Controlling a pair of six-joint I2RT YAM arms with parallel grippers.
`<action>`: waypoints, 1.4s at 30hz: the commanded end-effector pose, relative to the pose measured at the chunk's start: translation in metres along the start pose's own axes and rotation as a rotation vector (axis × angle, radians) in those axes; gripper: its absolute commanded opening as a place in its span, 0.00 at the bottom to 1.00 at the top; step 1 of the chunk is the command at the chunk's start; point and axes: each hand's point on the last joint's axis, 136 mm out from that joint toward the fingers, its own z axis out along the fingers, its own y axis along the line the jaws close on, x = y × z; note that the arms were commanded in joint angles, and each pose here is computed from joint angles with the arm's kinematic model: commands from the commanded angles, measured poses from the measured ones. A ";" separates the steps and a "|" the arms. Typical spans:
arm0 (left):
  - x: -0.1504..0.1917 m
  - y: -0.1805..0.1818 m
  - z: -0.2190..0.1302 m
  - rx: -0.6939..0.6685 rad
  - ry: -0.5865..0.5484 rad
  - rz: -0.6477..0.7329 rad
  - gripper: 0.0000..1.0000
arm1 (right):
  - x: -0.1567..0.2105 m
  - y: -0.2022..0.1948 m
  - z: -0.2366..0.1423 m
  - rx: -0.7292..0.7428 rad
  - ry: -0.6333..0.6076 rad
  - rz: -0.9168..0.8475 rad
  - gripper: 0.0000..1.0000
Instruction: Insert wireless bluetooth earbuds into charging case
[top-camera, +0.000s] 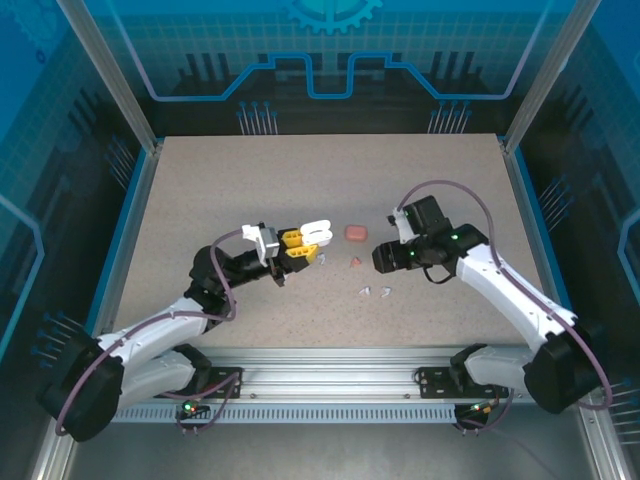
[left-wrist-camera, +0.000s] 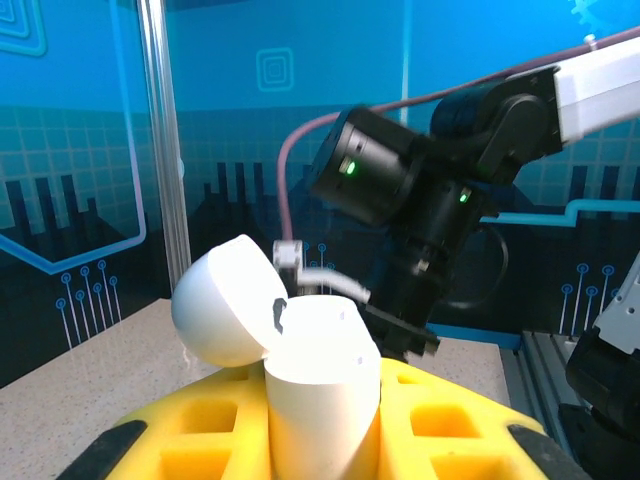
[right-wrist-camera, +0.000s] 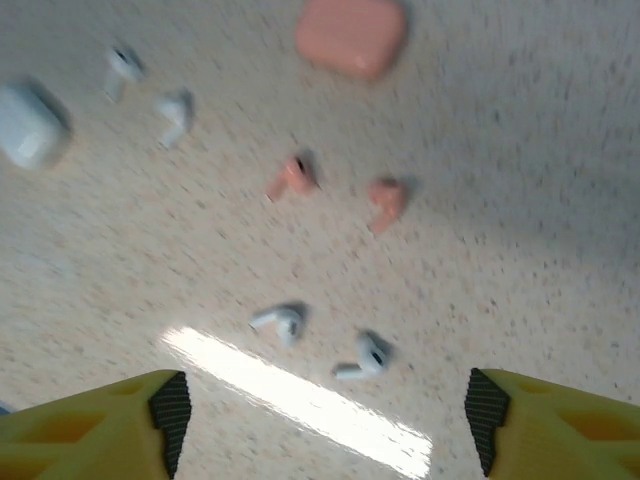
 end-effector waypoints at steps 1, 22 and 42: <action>-0.003 -0.001 -0.003 -0.014 -0.006 0.034 0.00 | 0.027 -0.018 0.020 0.072 0.127 0.065 0.68; -0.003 0.000 -0.003 -0.021 0.000 0.029 0.00 | 0.066 -0.020 0.097 0.035 0.362 0.113 0.39; 0.001 0.001 -0.004 -0.032 0.021 0.027 0.00 | 0.077 -0.015 0.111 0.048 0.431 0.090 0.28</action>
